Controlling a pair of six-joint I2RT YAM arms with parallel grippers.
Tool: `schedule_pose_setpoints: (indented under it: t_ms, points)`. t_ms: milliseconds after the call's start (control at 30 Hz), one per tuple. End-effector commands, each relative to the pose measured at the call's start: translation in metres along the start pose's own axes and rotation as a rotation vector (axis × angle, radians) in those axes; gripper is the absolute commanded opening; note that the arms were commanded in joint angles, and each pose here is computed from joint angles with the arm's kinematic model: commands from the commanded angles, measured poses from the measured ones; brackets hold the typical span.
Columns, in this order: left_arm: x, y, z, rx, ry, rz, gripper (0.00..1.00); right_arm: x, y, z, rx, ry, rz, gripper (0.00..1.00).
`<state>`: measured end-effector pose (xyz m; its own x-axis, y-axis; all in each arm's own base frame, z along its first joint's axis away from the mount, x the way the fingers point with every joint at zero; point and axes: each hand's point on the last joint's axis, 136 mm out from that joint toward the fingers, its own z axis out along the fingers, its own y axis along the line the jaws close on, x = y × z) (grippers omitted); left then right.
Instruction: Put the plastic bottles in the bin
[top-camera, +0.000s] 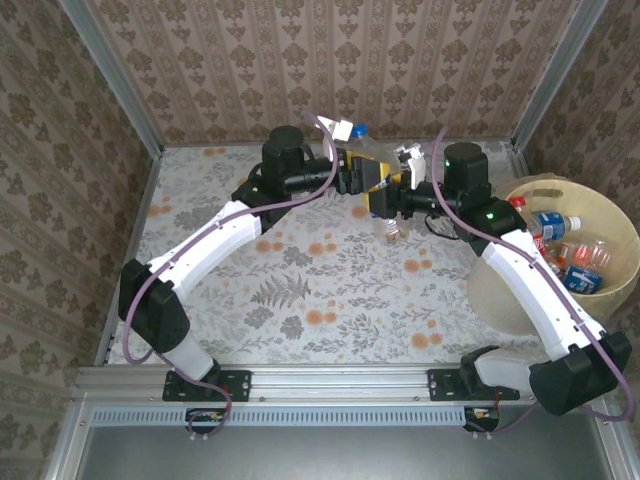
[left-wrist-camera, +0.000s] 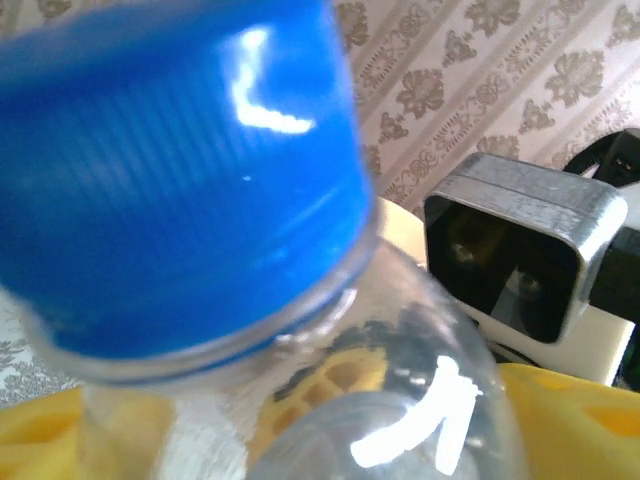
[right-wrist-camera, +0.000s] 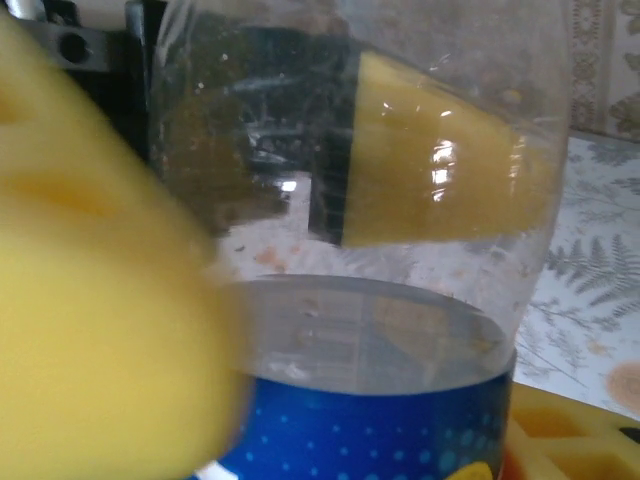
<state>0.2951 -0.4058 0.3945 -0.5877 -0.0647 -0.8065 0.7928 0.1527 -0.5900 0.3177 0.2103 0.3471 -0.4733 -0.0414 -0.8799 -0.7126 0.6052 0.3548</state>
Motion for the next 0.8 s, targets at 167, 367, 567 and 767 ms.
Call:
schedule_pose_setpoints:
  t_ms: [167, 367, 567, 767]
  points:
    - [-0.039, -0.020, -0.043, -0.121, -0.154, 0.103, 1.00, -0.020, -0.046, -0.112, 0.572, 0.061, -0.103, 0.52]
    - [-0.037, 0.019, -0.075, -0.398, -0.227, 0.114, 1.00, -0.028, -0.076, -0.237, 1.141, 0.075, -0.098, 0.50]
    - [-0.024, 0.071, -0.095, -0.593, -0.211, -0.006, 1.00, 0.027, -0.109, -0.317, 1.503, 0.335, 0.065, 0.52]
    - [-0.016, 0.098, -0.109, -0.663, -0.207, -0.094, 1.00, 0.072, -0.124, -0.347, 1.577, 0.449, 0.179, 0.55]
